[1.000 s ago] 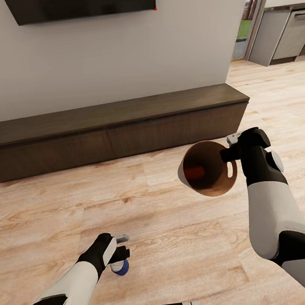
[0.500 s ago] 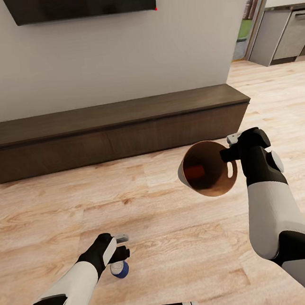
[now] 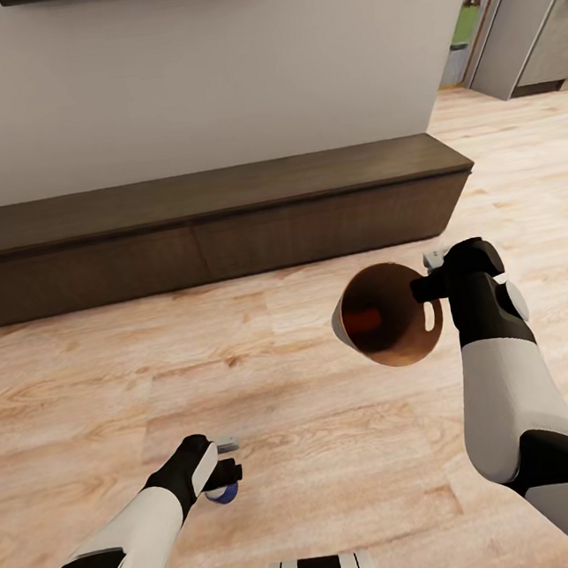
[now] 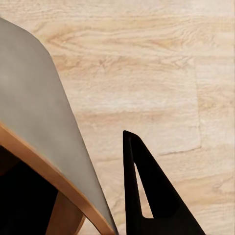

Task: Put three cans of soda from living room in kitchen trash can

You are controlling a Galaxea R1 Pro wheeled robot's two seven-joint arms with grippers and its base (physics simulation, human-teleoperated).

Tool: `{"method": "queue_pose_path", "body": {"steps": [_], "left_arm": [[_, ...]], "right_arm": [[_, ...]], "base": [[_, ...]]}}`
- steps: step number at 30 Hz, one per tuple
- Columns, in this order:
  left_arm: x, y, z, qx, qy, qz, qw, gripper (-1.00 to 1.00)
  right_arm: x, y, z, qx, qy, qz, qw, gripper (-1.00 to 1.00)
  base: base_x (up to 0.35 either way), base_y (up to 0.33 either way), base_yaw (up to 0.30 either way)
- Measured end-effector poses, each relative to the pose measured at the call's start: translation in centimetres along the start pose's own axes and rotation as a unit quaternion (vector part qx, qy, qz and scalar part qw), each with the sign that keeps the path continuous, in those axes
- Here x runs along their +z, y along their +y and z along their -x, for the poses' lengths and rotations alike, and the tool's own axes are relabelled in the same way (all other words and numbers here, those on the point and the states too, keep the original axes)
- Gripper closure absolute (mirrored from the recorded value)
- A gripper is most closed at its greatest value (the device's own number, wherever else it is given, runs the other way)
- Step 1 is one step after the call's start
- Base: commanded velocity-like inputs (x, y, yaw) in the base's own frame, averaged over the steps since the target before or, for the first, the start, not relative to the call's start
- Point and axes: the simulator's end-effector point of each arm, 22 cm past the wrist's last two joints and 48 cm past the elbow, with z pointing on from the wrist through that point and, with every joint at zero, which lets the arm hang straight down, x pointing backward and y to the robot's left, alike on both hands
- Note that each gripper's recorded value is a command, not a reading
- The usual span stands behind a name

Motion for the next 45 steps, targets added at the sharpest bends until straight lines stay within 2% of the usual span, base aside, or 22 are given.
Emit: {"method": "queue_pose_path", "body": {"steps": [20,34,45], "left_arm": [[0.1,0.1,0.2,0.000,-0.002,0.001,1.0000,-1.00],[2.8,0.2,-1.7,0.000,0.026,0.003,0.9997,-1.00],[2.8,0.1,-1.7,0.000,0.026,0.003,0.9997,-1.00]], "right_arm": [[0.3,0.0,-0.2,-0.001,0.002,-0.001,1.0000,1.00],[3.9,0.9,-2.7,-0.005,0.032,0.003,0.9995,1.00],[3.9,1.0,-2.6,-0.007,0.031,0.003,0.9995,1.00]], "base": [[0.070,0.020,0.000],[0.002,0.001,0.000],[0.000,0.000,0.000]]}}
